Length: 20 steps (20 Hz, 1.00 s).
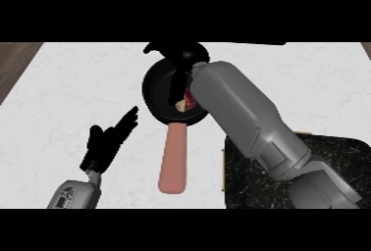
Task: Pick the cupcake from the tray and place it in the pot
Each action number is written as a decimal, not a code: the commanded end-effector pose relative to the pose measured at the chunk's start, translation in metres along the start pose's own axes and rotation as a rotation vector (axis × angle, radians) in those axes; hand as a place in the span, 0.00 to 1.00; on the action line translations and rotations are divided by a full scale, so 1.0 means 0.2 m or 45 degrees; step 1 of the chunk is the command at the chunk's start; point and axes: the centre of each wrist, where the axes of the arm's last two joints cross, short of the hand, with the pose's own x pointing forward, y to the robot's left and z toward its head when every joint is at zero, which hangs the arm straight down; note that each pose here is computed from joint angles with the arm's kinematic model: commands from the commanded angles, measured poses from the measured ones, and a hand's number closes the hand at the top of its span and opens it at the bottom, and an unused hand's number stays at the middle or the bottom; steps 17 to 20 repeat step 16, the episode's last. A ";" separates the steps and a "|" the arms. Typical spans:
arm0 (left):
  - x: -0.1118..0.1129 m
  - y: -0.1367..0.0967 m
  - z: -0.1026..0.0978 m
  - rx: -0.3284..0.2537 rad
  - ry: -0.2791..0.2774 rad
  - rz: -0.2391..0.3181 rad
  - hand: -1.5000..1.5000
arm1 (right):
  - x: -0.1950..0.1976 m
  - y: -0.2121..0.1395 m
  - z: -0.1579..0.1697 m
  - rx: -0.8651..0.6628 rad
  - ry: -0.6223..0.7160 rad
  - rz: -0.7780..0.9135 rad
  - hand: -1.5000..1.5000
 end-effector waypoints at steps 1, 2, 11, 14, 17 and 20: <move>-0.03 -0.07 0.00 -0.019 0.011 0.005 0.50 | -0.02 -0.07 0.03 -0.234 -0.127 -0.395 0.00; -0.04 -0.03 0.01 -0.020 0.014 -0.007 0.50 | 0.01 -0.11 0.03 -0.266 -0.126 -0.466 0.00; -0.12 0.00 0.06 0.031 0.037 0.012 0.50 | -0.14 -0.23 0.06 -0.695 -0.087 -0.885 0.00; -0.03 0.08 0.07 0.046 0.007 0.001 0.50 | -0.25 -0.33 0.10 -0.738 -0.121 -0.984 0.00; -0.05 0.10 0.10 0.066 0.028 -0.006 0.50 | -0.37 -0.40 0.17 -0.767 -0.153 -1.009 0.00; -0.05 0.10 0.10 0.066 0.028 -0.006 0.50 | -0.37 -0.40 0.17 -0.767 -0.153 -1.009 0.00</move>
